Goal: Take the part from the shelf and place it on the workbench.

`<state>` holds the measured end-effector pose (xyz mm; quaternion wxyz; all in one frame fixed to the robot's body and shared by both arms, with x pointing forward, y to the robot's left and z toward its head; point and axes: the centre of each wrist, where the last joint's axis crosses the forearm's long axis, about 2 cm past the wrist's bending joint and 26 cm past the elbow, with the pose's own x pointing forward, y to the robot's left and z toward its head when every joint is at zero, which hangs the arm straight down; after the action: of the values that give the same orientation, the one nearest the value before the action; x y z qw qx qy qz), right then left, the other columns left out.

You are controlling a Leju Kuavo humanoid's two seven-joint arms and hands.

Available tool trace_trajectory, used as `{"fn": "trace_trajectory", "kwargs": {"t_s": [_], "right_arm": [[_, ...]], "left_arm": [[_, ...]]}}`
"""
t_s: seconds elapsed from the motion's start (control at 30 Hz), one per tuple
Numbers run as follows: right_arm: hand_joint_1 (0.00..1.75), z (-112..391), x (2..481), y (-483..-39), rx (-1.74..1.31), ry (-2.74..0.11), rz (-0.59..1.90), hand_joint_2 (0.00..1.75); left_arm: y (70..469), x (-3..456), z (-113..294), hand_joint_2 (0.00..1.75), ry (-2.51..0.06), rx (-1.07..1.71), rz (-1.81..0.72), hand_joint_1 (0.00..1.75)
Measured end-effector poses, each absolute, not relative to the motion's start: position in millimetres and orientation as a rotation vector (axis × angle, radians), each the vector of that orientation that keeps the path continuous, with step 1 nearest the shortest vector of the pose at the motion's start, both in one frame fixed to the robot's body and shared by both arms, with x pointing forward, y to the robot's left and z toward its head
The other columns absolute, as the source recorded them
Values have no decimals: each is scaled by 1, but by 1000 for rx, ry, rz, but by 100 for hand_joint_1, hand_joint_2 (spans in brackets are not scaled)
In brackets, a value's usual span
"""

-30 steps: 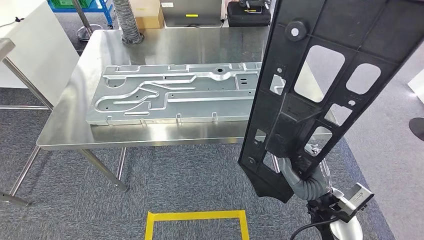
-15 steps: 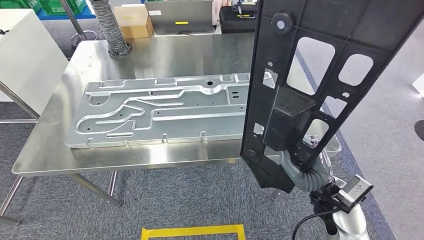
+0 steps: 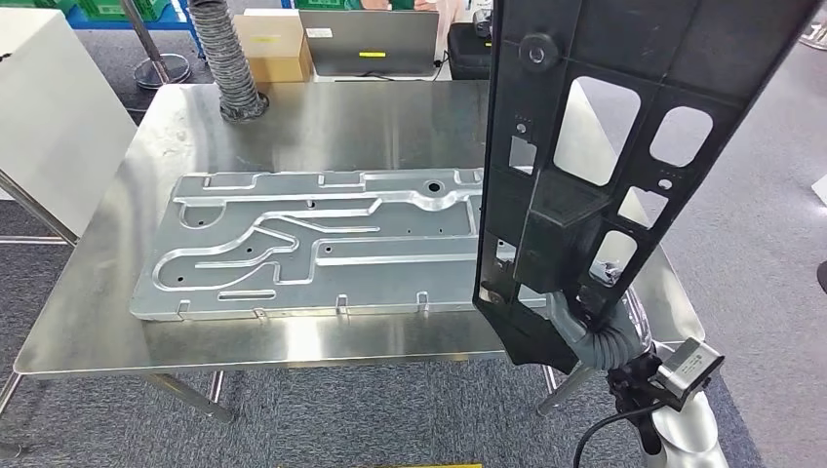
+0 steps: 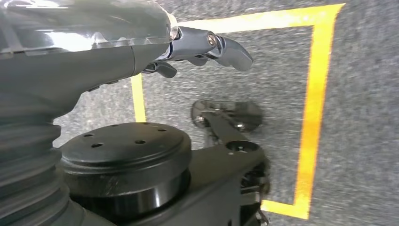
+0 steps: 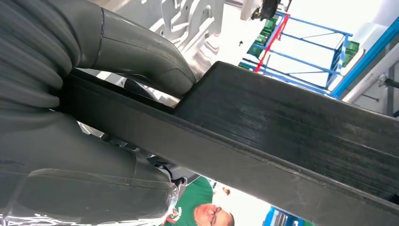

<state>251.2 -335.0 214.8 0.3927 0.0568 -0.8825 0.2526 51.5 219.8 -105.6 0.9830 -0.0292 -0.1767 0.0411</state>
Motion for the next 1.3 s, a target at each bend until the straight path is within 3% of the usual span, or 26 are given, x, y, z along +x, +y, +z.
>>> {"fn": "trace_trajectory", "kwargs": {"t_s": [0.63, 1.07, 1.3], "right_arm": [[171, 224, 261, -342, -253, -2207, 764, 175], [171, 256, 300, -358, -933, -2133, 1126, 175], [171, 256, 326, -349, -1028, -2048, 1311, 175]], "left_arm": [[219, 55, -105, 175, -392, -64, 45, 0], [219, 56, -105, 175, -407, -70, 23, 0], [218, 58, -105, 175, -420, -69, 36, 0]]}}
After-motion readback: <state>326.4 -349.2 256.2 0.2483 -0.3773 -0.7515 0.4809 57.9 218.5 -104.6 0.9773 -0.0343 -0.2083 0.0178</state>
